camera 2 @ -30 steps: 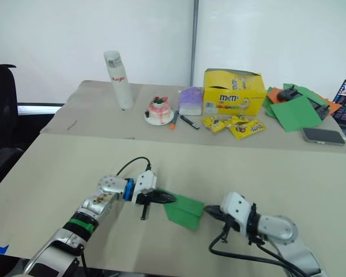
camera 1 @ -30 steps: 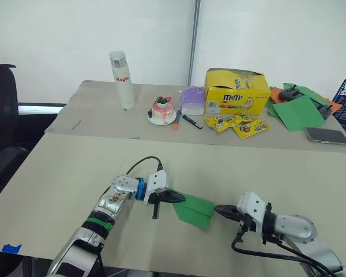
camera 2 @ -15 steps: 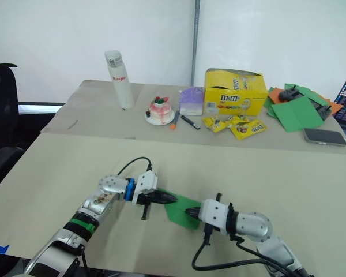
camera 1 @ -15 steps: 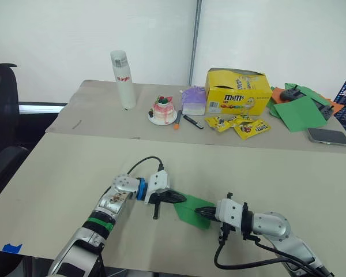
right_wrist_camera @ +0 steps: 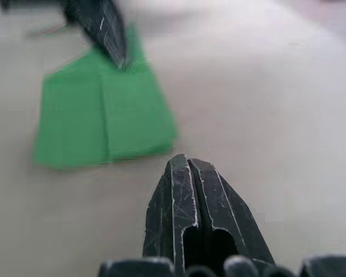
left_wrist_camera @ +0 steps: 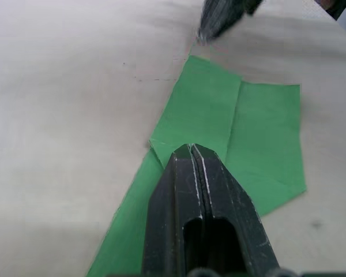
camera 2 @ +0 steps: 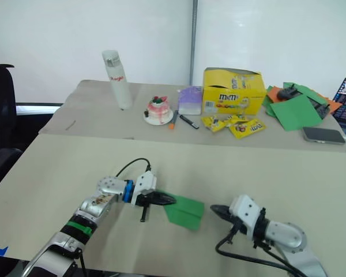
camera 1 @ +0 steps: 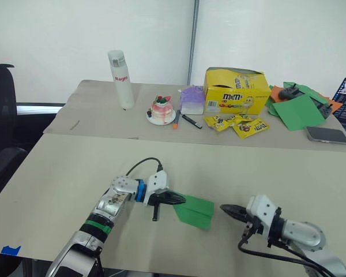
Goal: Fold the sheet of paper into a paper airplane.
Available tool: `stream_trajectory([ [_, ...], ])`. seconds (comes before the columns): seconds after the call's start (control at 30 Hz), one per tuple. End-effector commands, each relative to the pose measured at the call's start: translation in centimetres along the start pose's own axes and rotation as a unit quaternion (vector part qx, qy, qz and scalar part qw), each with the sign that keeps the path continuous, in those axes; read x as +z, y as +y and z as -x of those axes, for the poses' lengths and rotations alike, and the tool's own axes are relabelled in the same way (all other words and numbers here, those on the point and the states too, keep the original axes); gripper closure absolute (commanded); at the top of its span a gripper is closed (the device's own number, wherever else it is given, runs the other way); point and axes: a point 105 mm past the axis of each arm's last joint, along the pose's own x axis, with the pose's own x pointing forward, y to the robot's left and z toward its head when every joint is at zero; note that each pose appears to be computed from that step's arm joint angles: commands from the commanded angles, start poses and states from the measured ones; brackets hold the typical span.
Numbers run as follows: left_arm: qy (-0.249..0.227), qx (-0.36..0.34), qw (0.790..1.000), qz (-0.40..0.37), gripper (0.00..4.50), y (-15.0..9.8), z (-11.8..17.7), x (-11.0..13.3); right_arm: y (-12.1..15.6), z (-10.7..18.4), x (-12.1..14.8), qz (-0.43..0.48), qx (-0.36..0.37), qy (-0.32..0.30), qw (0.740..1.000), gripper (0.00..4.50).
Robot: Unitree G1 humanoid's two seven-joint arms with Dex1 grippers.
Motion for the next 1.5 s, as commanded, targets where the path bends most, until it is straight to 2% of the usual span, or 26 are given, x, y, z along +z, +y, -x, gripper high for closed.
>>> stream_trajectory([
  [0.03,-0.007,-0.021,1.000,-0.001,3.23,-0.7,1.2,3.0,-0.2,0.0,2.3,-0.018,0.018,-0.024,0.999,4.50],
  [0.07,-0.009,-0.020,1.000,-0.001,3.04,-0.8,1.6,3.8,-0.1,0.0,2.6,-0.027,0.023,-0.025,0.999,4.50],
  [0.23,-0.029,0.018,0.999,-0.003,1.30,-0.5,4.1,6.8,-0.6,-0.1,3.8,-0.094,0.024,-0.029,0.995,4.50],
  [0.37,-0.031,0.051,0.998,0.010,0.01,-0.5,5.4,7.0,0.2,0.1,3.5,-0.166,0.058,-0.017,0.984,3.30],
  [0.47,-0.029,0.071,0.997,0.031,0.00,-0.9,6.1,6.1,0.6,0.4,2.6,-0.216,0.063,-0.010,0.974,2.25],
  [0.6,-0.007,0.085,0.996,0.034,0.00,-1.8,6.5,4.7,0.7,0.0,1.3,-0.217,0.060,-0.007,0.974,0.94],
  [0.7,0.035,0.046,0.997,0.041,0.00,-3.8,6.3,3.2,1.0,-0.8,0.3,-0.219,0.071,-0.004,0.973,0.94],
  [0.87,0.043,0.058,0.996,0.047,0.00,-4.0,6.3,2.6,1.4,-1.9,0.2,-0.243,0.101,-0.018,0.965,0.94],
  [0.93,0.046,0.067,0.996,0.046,0.00,-3.8,6.6,2.4,1.4,-2.2,0.6,-0.260,0.109,-0.030,0.959,1.46],
  [1.23,0.044,0.078,0.995,0.050,0.00,-3.5,6.6,2.2,1.9,-2.9,1.1,-0.270,0.138,-0.032,0.952,4.48],
  [1.37,0.025,0.101,0.993,0.050,0.00,-2.7,6.7,2.6,1.8,-3.3,1.8,-0.246,0.145,-0.037,0.958,4.48],
  [1.5,0.051,0.121,0.991,0.042,0.00,-2.1,7.9,1.3,-0.4,-3.9,6.1,-0.162,0.122,-0.096,0.974,4.48],
])
